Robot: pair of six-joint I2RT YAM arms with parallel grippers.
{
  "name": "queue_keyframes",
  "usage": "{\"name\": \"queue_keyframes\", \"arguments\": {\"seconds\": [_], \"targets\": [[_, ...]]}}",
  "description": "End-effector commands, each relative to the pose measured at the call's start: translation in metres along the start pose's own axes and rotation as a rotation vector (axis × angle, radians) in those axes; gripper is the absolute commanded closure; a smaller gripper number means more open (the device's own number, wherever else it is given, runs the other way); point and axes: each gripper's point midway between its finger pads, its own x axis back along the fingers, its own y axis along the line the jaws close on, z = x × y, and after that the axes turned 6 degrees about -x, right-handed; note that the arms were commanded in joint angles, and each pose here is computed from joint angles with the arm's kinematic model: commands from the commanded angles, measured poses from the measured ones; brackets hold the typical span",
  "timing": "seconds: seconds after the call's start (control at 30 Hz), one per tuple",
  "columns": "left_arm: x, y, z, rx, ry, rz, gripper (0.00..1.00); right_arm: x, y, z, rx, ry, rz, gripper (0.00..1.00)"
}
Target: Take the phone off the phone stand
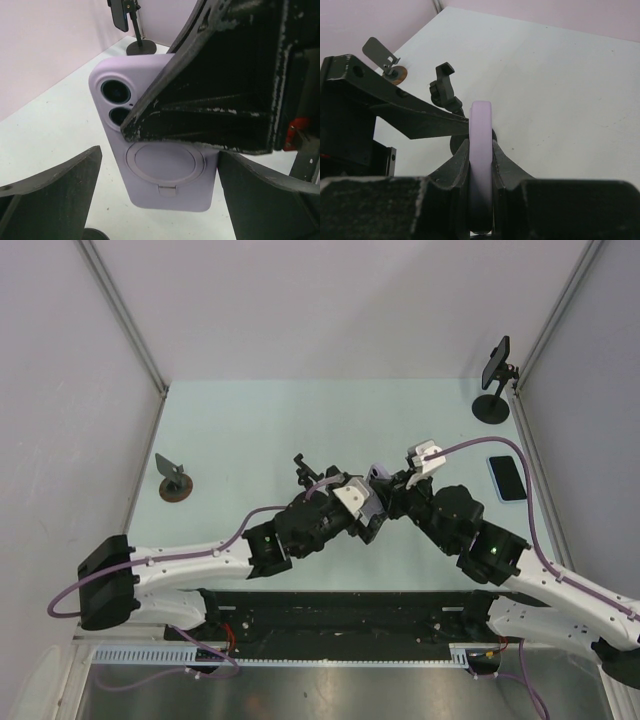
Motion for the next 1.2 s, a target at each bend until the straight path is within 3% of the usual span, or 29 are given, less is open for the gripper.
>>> {"name": "queue_keyframes", "arguments": {"seconds": [0.0,0.37,0.5,0.6,0.67,0.7,0.8,0.83,0.87,0.9,1.0,1.1,1.17], "targets": [[-0.009,-0.002,-0.026,0.018,-0.06,0.01,0.0,0.008,0.025,-0.049,-0.054,-0.128,-0.094,1.0],[-0.011,0.003,-0.024,0.062,-0.05,-0.032,0.0,0.009,0.034,-0.045,-0.044,-0.108,-0.142,1.0],[-0.009,0.008,-0.028,0.081,-0.056,-0.056,0.05,0.007,0.033,-0.04,-0.04,-0.091,-0.139,1.0],[-0.008,0.007,-0.029,0.097,-0.06,-0.053,0.15,0.007,0.035,-0.04,-0.039,-0.086,-0.147,1.0],[-0.007,0.008,-0.031,0.112,-0.065,-0.05,0.26,0.007,0.035,-0.038,-0.038,-0.082,-0.151,1.0],[-0.006,0.007,-0.032,0.116,-0.069,-0.046,0.36,0.006,0.035,-0.037,-0.036,-0.077,-0.149,1.0],[-0.004,0.007,-0.035,0.127,-0.079,-0.035,0.56,0.008,0.036,-0.039,-0.025,-0.084,-0.159,0.81],[-0.003,0.005,-0.036,0.157,-0.084,-0.025,0.7,0.009,0.035,-0.04,-0.014,-0.088,-0.156,0.65],[-0.001,0.006,-0.037,0.169,-0.087,-0.022,0.77,0.011,0.035,-0.043,-0.012,-0.097,-0.163,0.56],[-0.001,0.007,-0.036,0.18,-0.088,-0.017,0.88,0.013,0.035,-0.045,-0.009,-0.101,-0.171,0.39],[0.002,0.008,-0.036,0.239,-0.097,0.023,1.0,0.02,0.035,-0.054,-0.006,-0.125,-0.198,0.14],[0.007,0.01,-0.039,0.307,-0.114,0.09,1.0,0.029,0.035,-0.063,0.006,-0.144,-0.235,0.0],[0.01,0.014,-0.042,0.329,-0.125,0.116,1.0,0.035,0.041,-0.063,0.023,-0.134,-0.289,0.0]]}}
